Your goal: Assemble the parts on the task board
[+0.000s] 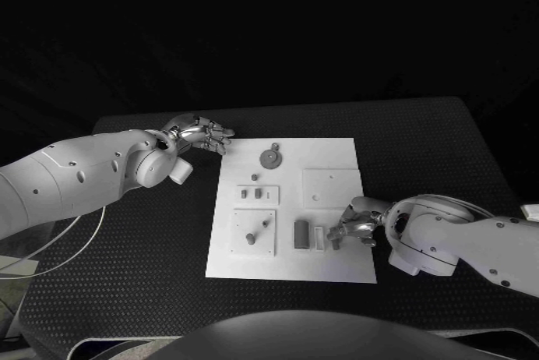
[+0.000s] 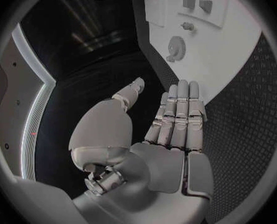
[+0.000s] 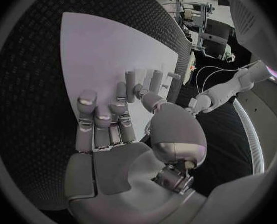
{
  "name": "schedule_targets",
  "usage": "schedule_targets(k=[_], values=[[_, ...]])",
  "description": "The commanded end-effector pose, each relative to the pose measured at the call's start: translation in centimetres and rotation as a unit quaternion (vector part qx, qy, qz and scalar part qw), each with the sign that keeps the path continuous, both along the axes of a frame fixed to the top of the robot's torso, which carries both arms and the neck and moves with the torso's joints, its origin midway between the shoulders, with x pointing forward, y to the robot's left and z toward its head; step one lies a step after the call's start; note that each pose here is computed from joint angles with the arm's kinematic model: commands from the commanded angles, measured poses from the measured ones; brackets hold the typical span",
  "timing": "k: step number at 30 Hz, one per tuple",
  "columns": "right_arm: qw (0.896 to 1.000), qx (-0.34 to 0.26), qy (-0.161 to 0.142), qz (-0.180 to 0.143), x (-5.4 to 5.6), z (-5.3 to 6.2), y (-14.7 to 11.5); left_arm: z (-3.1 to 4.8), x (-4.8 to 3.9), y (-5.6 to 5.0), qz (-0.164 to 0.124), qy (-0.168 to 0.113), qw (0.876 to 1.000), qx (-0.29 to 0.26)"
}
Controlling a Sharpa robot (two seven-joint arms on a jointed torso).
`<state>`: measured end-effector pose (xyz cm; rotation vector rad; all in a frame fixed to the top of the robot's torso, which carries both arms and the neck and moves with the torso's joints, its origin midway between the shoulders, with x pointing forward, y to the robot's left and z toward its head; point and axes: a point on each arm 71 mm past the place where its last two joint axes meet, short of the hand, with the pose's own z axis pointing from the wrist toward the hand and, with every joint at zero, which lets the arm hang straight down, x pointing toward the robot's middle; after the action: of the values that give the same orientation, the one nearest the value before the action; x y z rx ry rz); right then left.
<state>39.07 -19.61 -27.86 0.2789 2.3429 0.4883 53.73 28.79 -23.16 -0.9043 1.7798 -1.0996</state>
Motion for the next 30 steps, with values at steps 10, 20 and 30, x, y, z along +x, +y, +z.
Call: schedule_targets(k=[10, 20, 30], values=[[0.999, 0.026, -0.004, -0.019, 0.0, 0.1, 0.8, 0.03, 0.03, -0.5, -0.010, -0.002, 1.000, -0.001], [1.000, 0.028, -0.005, -0.013, 0.1, 0.1, 1.3, 0.02, 0.02, -0.4, -0.011, -0.002, 1.000, 0.001], [1.000, 0.027, 0.002, -0.004, 0.0, -0.2, 1.8, 0.02, 0.00, -0.4, -0.011, -0.002, 1.000, 0.001]])
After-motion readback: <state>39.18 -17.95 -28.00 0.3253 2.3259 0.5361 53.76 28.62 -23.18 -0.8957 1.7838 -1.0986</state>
